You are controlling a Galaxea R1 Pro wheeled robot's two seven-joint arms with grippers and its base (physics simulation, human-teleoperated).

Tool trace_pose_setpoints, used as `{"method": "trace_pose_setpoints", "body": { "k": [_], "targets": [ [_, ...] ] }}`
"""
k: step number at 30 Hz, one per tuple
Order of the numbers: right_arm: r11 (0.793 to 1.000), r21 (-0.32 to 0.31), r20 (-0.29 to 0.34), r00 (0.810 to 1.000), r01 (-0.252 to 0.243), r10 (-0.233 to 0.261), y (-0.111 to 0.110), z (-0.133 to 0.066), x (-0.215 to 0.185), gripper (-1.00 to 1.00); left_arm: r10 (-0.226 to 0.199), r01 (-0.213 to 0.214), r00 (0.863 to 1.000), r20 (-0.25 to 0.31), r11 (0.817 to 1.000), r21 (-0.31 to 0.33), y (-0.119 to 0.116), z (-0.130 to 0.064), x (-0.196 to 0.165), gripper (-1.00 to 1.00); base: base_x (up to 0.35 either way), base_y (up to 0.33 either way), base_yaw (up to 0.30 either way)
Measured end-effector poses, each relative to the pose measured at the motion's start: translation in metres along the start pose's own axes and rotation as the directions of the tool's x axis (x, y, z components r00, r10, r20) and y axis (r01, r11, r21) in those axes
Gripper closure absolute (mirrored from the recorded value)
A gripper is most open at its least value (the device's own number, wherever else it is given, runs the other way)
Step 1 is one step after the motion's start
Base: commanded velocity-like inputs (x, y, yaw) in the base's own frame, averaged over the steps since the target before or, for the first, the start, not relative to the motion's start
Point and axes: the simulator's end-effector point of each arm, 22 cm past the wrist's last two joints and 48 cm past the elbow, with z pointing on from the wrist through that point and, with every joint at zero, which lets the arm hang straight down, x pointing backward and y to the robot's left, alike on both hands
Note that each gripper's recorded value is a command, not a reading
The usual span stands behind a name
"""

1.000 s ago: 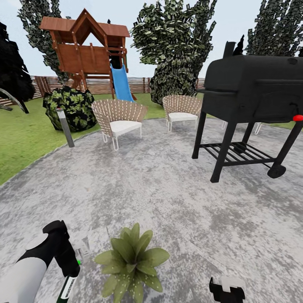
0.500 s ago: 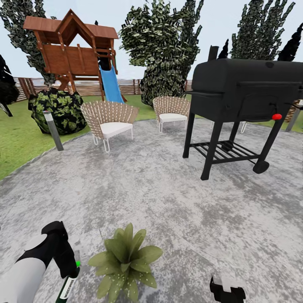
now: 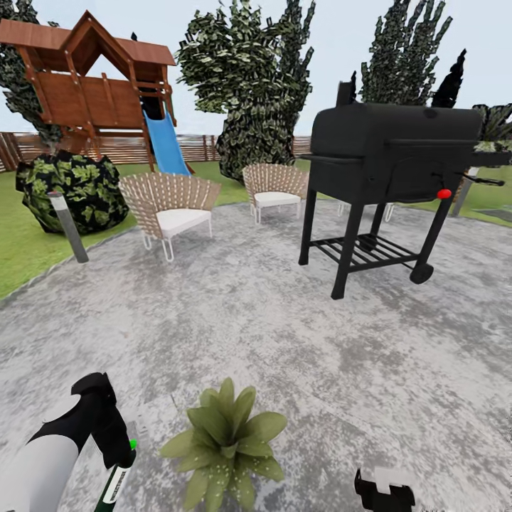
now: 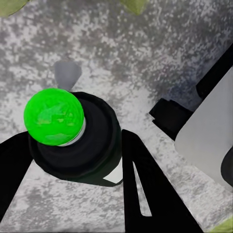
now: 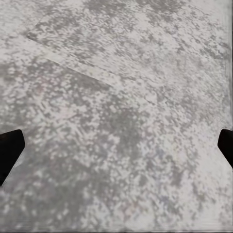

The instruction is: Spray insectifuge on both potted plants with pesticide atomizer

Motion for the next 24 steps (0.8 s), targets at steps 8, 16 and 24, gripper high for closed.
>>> {"method": "trace_pose_setpoints", "body": {
  "k": [8,16,24],
  "targets": [
    [1.000,0.000,0.004,1.000,-0.001,0.001,-0.0002,-0.0002,-0.0019,-1.00,0.006,-0.006,1.000,-0.002,1.000,-0.004,-0.0007,-0.0009,-0.0009,1.00,0.022,0.336,-0.267],
    [1.000,0.001,0.007,1.000,-0.003,0.003,-0.0004,-0.0004,-0.0038,-1.00,0.007,-0.007,1.000,0.005,1.000,-0.004,-0.0023,-0.0022,-0.0043,1.00,0.000,0.336,-0.267],
    [1.000,0.000,0.010,1.000,-0.005,0.005,0.0002,-0.0008,-0.0056,-1.00,0.006,-0.006,1.000,0.010,1.000,-0.007,-0.0024,-0.0039,-0.0050,1.00,0.000,0.336,-0.267]
  ]
}}
